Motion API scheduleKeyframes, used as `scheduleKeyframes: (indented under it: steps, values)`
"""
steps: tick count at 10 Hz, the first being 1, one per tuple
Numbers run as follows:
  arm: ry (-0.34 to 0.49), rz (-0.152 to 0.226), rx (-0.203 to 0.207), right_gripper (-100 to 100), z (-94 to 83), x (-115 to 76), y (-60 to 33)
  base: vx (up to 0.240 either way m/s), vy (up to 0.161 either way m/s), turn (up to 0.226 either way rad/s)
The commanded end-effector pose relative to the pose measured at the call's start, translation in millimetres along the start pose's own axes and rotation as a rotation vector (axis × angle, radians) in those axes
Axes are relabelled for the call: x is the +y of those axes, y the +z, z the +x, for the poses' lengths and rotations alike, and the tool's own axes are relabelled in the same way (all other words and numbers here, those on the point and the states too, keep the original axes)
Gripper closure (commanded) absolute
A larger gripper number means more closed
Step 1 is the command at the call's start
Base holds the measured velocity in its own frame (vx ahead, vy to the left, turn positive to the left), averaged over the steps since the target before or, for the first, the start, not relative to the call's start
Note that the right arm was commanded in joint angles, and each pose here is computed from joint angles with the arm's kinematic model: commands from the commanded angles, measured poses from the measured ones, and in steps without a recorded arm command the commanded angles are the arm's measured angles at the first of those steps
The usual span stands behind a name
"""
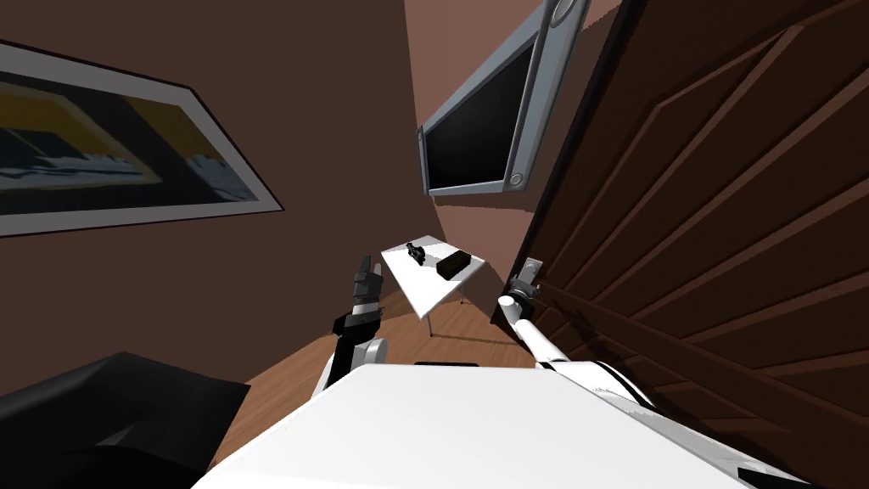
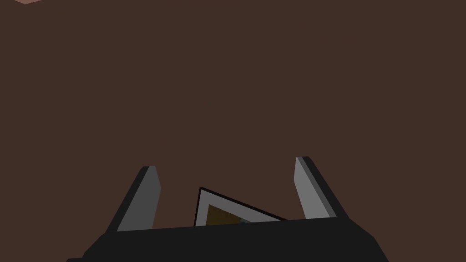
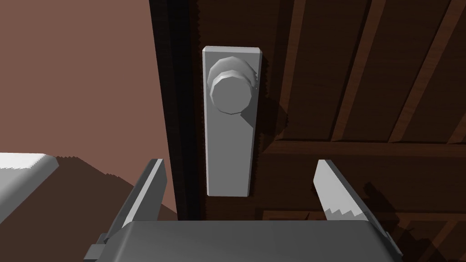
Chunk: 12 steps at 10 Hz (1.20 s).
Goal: Pull the door open
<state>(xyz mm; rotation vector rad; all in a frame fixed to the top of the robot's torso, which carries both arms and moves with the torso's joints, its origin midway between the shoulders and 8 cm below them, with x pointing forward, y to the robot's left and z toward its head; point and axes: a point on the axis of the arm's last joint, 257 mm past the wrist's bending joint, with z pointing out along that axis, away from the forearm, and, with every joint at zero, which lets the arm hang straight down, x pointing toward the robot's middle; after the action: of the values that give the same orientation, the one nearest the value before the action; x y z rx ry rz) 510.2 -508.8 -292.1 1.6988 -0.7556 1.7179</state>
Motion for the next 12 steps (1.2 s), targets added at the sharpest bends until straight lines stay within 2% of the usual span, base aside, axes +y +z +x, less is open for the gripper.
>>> scheduleKeyframes:
  steps: [1, 2, 6, 9, 10, 12]
  values:
    - [0.001, -0.009, -0.002, -100, -3.2, 13.1, 6.2, -0.047, 0.058, 0.109]
    - [0.001, -0.009, -0.002, -100, -3.2, 13.1, 6.2, -0.029, 0.042, 0.004]
    - [0.000, -0.039, -0.005, -100, -9.1, 56.0, 22.1, -0.022, 0.045, 0.089]
    - [-0.001, -0.073, -0.007, -100, -12.1, 102.7, 37.3, 0.007, 0.035, 0.129]
    - [-0.001, -0.077, -0.007, -100, -12.2, 108.0, 38.8, 0.028, 0.014, 0.048]
    - [-0.001, -0.099, -0.006, -100, -12.0, 138.0, 47.4, 0.062, -0.012, 0.098]
